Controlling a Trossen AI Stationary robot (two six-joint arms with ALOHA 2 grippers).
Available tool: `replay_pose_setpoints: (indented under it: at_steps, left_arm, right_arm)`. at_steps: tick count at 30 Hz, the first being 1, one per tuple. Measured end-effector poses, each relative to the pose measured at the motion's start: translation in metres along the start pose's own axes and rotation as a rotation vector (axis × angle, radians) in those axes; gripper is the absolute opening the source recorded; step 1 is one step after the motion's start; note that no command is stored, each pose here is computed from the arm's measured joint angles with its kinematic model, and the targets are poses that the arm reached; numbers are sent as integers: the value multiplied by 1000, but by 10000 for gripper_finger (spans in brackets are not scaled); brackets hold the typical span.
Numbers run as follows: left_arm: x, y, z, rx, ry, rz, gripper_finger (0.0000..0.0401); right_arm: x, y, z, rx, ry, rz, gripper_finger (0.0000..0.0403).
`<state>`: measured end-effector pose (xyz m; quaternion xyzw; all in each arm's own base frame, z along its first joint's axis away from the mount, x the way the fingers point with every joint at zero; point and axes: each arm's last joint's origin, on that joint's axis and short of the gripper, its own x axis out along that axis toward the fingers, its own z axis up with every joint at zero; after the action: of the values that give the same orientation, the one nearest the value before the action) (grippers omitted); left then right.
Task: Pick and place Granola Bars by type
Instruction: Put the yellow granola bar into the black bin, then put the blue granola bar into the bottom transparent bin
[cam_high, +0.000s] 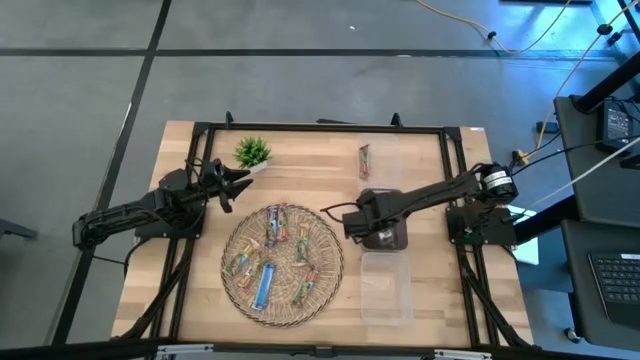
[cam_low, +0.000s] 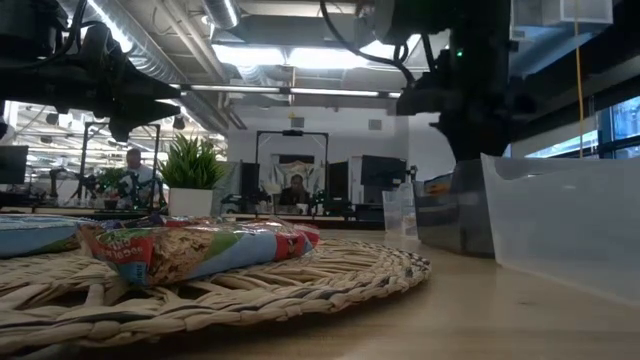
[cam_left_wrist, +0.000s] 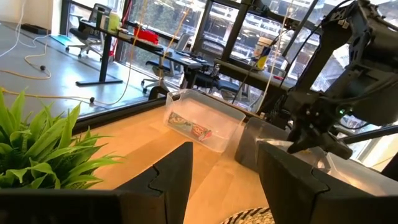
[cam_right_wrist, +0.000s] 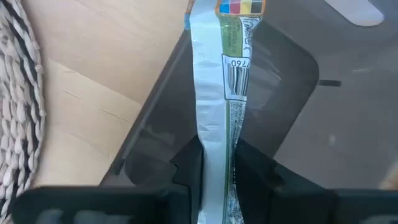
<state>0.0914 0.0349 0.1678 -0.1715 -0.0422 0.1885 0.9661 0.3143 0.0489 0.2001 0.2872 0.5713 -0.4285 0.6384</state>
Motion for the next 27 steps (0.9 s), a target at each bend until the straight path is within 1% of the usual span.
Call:
replay_pose_setpoints:
  at_steps: [16,19,23,27]
  left_arm:
    - [0,0,0,0,0,0,169]
    - [0,0,0,-1,0,0,169]
    - [0,0,0,-2,0,0,169]
    - [0,0,1,-2,-6,-3,169]
  right_arm:
    - [3,0,1,30,-6,9,86]
    - [3,0,0,32,-6,6,104]
    - [3,-1,0,31,-4,1,150]
    - [-4,-6,0,5,3,-67,190]
